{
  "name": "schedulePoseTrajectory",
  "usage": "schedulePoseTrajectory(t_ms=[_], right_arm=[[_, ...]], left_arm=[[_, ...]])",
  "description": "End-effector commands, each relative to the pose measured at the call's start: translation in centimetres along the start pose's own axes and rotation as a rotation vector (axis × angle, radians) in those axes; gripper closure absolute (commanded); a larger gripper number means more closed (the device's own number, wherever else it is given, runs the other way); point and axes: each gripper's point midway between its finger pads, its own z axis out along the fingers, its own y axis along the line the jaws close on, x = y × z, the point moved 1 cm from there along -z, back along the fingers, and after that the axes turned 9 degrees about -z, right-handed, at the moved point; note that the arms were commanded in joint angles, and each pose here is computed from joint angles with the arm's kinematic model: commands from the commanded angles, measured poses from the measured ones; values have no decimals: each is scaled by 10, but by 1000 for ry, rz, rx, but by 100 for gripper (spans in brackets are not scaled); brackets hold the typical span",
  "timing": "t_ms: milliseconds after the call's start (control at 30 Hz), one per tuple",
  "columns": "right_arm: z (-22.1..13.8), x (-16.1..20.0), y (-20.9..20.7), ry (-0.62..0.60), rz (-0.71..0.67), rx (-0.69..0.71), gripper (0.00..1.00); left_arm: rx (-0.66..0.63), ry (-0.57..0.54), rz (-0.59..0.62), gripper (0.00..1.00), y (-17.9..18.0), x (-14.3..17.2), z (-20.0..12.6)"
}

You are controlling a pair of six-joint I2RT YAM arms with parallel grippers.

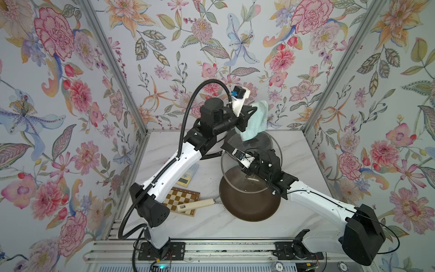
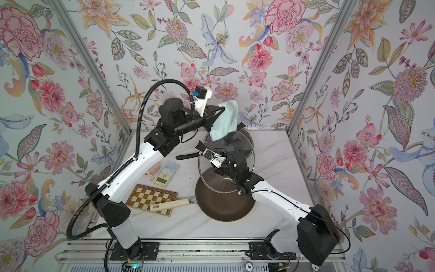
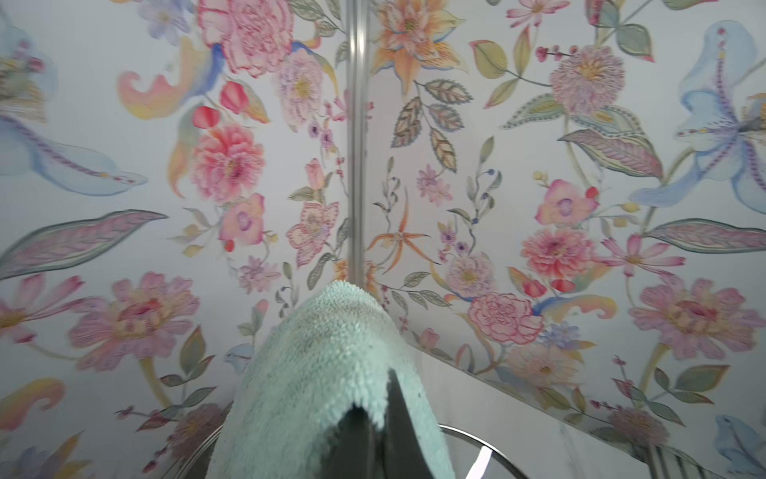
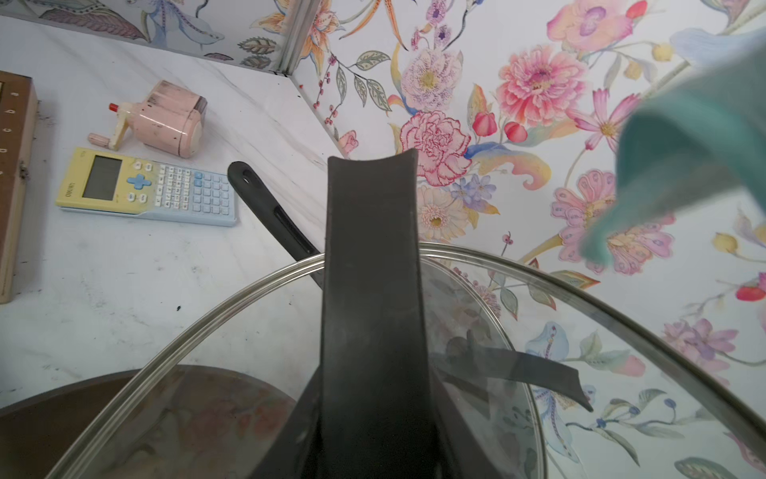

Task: Wipe the pot lid with a cloth
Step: Wipe the pot lid.

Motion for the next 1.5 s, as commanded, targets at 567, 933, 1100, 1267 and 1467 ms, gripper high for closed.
schedulePoseTrajectory(t_ms=[567,933,1100,1267,1467], right_arm=[[-67,-82,-95,-247,-18,480,100],[-86,-41,-124,-250,273,562,100],[-83,-12,-138,-288,538,658,100],[-82,22,-166,-348,940,906,100],[-51,19,-190,-546,1264,952,100]], left_arm=[[-356,337,-26,100,95,123,-6],[-813,41,-224,100,205,70,-91],[-779,-245,-336,100,210,13,-133],[-596,-199,-329,100,167,9,-115],[-480,-2,-244,100,99,60,-61]])
